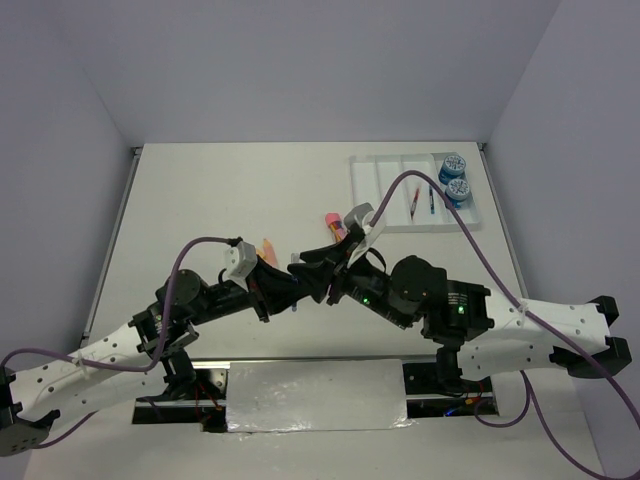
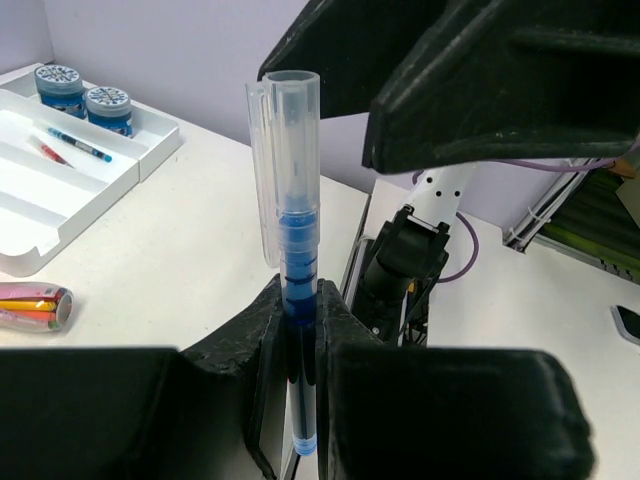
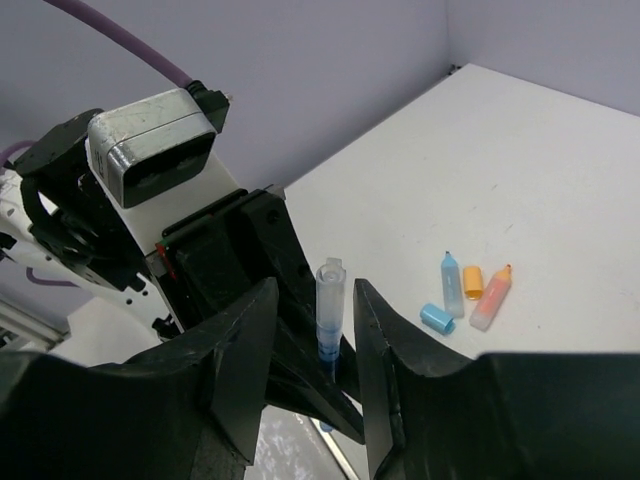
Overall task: Sort the stationery into containers
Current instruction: Close the pen cap on the pen, then place the pen in the storage box.
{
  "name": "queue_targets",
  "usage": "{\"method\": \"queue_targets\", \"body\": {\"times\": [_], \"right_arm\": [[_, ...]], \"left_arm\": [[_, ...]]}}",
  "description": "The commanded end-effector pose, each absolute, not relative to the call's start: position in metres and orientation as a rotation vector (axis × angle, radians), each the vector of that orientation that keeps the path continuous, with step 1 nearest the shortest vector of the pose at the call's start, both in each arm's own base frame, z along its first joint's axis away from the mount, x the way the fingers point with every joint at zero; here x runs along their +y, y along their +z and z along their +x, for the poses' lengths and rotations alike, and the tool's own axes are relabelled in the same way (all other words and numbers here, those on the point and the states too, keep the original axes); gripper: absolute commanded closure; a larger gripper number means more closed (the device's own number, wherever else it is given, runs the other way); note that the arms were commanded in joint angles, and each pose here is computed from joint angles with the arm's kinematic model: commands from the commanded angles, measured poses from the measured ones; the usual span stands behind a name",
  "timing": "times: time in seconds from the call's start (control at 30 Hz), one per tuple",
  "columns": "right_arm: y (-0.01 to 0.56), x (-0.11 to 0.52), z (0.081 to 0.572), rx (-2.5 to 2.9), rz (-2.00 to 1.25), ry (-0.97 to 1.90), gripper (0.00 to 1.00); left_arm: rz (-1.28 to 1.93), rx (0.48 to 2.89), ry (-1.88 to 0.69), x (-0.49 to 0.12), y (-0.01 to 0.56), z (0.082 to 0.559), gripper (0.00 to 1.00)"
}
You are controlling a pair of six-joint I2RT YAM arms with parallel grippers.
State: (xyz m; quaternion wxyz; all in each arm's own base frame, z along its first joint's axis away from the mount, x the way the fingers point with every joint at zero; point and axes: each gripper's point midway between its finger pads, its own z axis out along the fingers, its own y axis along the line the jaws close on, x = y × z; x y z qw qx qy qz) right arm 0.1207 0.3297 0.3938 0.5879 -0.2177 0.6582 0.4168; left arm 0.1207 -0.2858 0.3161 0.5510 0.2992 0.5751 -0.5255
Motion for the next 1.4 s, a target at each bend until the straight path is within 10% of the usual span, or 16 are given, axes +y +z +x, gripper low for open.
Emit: {"method": "queue_targets", "body": {"times": [0.0, 0.37, 0.5, 0.8, 1.23, 1.33, 1.37], "right_arm": [[0.411, 0.331, 0.117, 1.502, -0.513, 1.000, 0.55], [0.399, 0.338, 0.121, 1.529, -0.516, 0.965, 0.71], [0.402, 0.336, 0.122, 1.519, -0.507, 0.959, 1.00], [0.423, 0.324, 0.124, 1.472, -0.463, 0.970, 1.00], [0.419, 0.325, 0.130, 1.484, -0.472, 0.914, 1.00], [0.415, 0.322, 0.136, 1.496, -0.452, 0.876, 1.00], [0.413, 0.320, 0.140, 1.506, -0.436, 0.848, 1.00]], "left_arm": [[0.686, 1.296, -1.246, -0.281, 0.335, 0.119, 1.00], [0.689, 1.274, -1.238, -0.279, 0.348, 0.118, 1.00], [0.692, 1.273, -1.242, -0.278, 0.350, 0.117, 0.99], [0.708, 1.292, -1.251, -0.282, 0.340, 0.116, 0.59], [0.693, 1.304, -1.244, -0.282, 0.341, 0.120, 0.36], [0.664, 1.318, -1.225, -0.279, 0.341, 0.124, 0.22], [0.648, 1.330, -1.214, -0.278, 0.340, 0.127, 0.03]]}}
